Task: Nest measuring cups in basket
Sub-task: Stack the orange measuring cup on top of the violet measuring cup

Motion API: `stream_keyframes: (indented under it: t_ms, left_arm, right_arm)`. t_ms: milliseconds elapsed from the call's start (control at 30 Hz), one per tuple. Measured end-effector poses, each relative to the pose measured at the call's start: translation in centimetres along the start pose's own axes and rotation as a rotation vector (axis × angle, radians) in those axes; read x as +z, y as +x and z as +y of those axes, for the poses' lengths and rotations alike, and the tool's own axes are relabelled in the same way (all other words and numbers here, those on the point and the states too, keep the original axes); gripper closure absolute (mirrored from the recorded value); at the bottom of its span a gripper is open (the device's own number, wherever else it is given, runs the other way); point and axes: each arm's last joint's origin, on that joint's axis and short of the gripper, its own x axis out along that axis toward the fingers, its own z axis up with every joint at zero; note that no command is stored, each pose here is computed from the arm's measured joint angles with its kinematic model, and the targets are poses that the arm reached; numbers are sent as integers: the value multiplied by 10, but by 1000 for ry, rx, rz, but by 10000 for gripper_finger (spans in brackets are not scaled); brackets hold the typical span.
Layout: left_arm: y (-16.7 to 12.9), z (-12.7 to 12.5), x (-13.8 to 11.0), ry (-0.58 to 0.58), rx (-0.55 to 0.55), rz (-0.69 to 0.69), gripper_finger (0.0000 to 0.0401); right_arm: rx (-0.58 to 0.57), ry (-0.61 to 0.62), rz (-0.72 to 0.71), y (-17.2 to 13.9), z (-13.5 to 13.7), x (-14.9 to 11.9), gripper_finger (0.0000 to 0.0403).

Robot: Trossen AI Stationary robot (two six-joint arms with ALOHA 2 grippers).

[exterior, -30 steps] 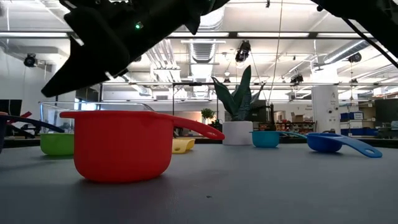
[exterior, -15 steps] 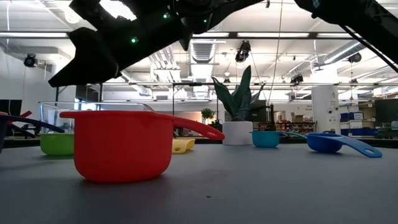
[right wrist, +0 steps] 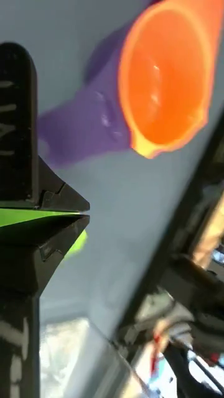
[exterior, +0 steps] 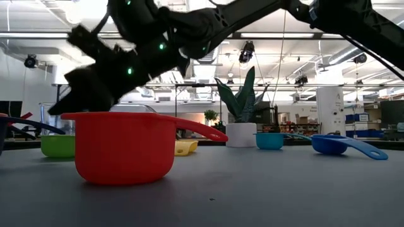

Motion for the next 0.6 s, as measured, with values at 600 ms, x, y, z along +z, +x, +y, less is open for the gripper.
stream_keyframes:
  t_ms: [600]
  left_arm:
    - [-5, -7, 10, -63, -36, -129, 364]
  right_arm:
    - [77, 13, 101, 4, 25, -8, 394]
